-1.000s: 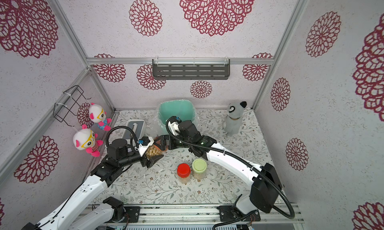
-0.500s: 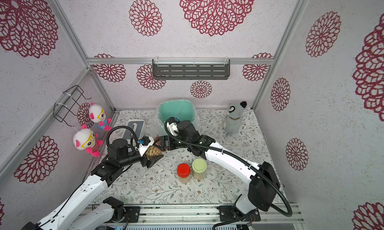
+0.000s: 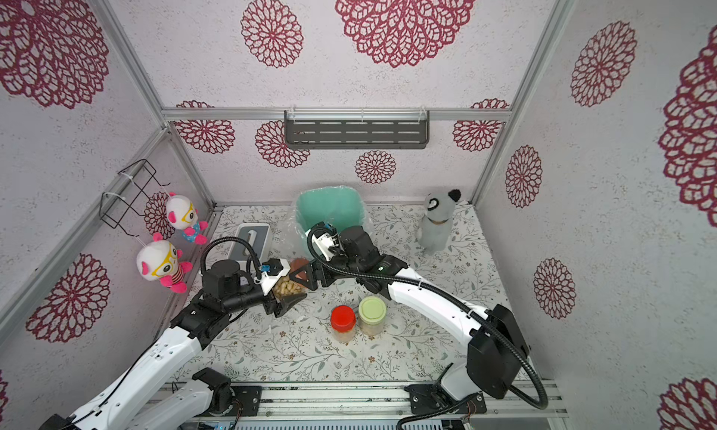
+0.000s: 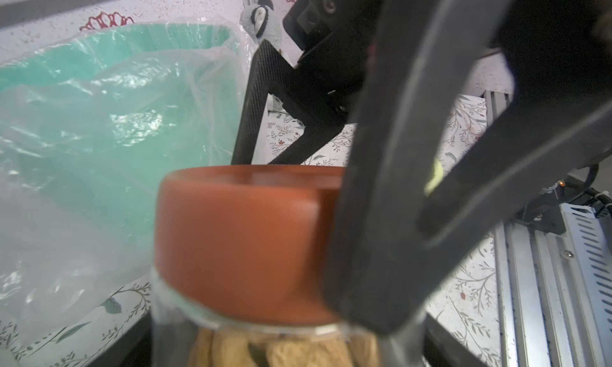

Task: Empty moldy peanuts from jars
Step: Unscrew the lid from the jar.

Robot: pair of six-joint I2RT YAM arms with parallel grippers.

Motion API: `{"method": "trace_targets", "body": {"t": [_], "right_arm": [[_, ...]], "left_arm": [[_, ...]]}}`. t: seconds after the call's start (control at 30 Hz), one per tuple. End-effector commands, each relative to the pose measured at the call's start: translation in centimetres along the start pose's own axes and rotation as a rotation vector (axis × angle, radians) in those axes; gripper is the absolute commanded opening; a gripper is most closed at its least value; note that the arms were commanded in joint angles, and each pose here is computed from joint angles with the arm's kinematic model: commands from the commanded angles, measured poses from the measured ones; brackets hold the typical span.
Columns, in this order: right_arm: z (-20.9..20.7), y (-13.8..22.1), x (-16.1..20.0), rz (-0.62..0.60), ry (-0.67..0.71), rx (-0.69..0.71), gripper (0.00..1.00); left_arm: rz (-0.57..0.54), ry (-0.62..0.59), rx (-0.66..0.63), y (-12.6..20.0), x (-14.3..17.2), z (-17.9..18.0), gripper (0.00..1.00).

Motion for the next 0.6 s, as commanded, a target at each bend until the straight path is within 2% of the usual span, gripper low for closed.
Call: {"method": "trace_targets", "body": {"t": [0.0, 0.27, 0.57], "right_arm": [[-0.4, 2.2, 0.0, -0.014, 0.247, 0.02, 0.24], [0.1, 4.1, 0.1, -0.036, 0.557, -0.064, 0.2], [-0.6, 4.5, -0.6, 0.02, 0.653, -0.113, 0.19]], "left_arm": [[-0.117, -0.059, 0.038, 1.1, -3.2, -0.7, 0.0], [-0.1, -0.065, 0.098, 1.0, -3.7, -1.0, 0.0], [-0.059, -0.055, 0.162, 0.6, -3.7, -1.3, 0.0]]}}
Point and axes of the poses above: each gripper's point midway between its finger pads, its own y axis back along the fingers, its own z axis along the line the jaws close on, x = y × z, the point moved 8 cm from there along y, back along the fingers, and after that the axes turned 13 degrees about y, right-handed, at the moved point
